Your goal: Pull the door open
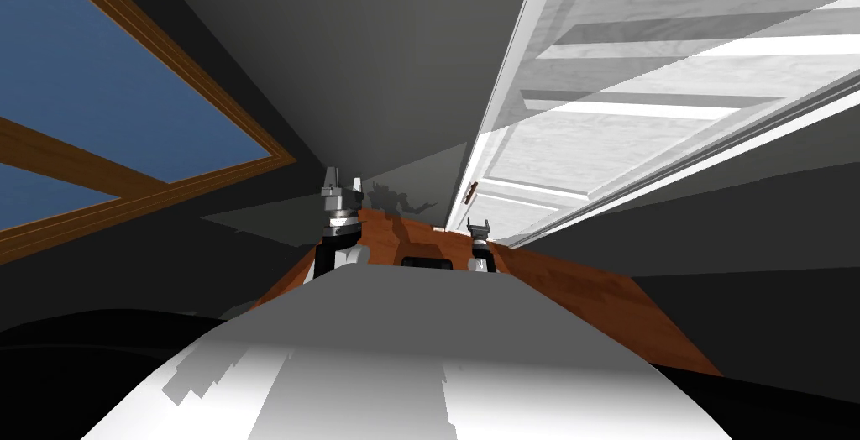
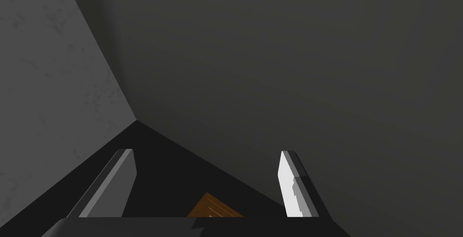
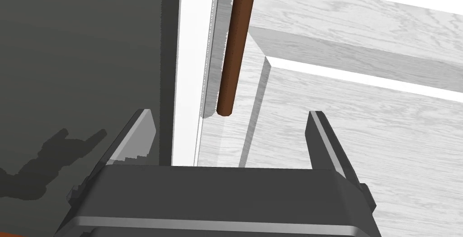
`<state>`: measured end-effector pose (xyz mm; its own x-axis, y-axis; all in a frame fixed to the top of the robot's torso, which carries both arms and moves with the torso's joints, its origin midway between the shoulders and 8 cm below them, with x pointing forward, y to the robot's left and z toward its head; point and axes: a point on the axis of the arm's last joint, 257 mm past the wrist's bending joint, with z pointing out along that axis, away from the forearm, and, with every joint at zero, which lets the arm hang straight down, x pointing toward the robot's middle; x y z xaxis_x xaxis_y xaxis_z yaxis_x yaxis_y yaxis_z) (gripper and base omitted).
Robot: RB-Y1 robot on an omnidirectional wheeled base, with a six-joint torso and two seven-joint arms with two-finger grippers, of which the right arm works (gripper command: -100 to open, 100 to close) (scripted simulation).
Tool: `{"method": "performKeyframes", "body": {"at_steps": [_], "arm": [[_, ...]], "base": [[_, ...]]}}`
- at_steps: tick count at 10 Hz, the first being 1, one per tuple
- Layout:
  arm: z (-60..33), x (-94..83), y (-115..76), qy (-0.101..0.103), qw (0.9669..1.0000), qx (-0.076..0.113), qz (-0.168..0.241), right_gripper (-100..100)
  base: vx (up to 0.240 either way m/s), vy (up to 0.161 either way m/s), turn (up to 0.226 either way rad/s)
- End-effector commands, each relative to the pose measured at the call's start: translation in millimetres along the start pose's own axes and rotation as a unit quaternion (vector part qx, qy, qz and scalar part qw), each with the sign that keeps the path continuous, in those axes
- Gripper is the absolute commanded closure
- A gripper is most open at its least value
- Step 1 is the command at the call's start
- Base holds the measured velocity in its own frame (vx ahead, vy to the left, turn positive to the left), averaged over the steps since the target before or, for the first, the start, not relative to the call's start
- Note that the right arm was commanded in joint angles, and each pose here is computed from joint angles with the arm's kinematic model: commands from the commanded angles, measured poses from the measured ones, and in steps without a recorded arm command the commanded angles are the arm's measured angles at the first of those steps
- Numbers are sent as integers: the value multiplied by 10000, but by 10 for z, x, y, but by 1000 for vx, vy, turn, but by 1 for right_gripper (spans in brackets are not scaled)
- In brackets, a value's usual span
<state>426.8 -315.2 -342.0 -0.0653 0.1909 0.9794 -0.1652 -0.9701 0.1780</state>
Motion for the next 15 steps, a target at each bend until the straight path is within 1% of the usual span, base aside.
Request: {"method": "performKeyframes", "body": {"at_steps": [1,3,6,9,11,12,13,14,15], "arm": [[-11,-74,26,-71,9999,-26,136,-100],[-24,-175,75,-164,9994,-66,293,-100],[-48,-343,172,-316,9979,-154,550,-100],[-66,-445,244,-407,9964,-222,707,-100],[-83,-532,313,-483,9949,-289,841,-100],[-87,-556,333,-503,9944,-309,878,-100],[-76,-535,310,-490,9948,-292,844,-100],[-99,-561,426,-507,9941,-426,855,-100],[-129,-589,557,-527,9933,-573,852,-100]], "base": [[126,12,11],[131,14,14],[151,17,14],[111,13,9],[118,9,12],[112,3,8],[44,3,2],[6,0,229],[-4,-11,382]]}}
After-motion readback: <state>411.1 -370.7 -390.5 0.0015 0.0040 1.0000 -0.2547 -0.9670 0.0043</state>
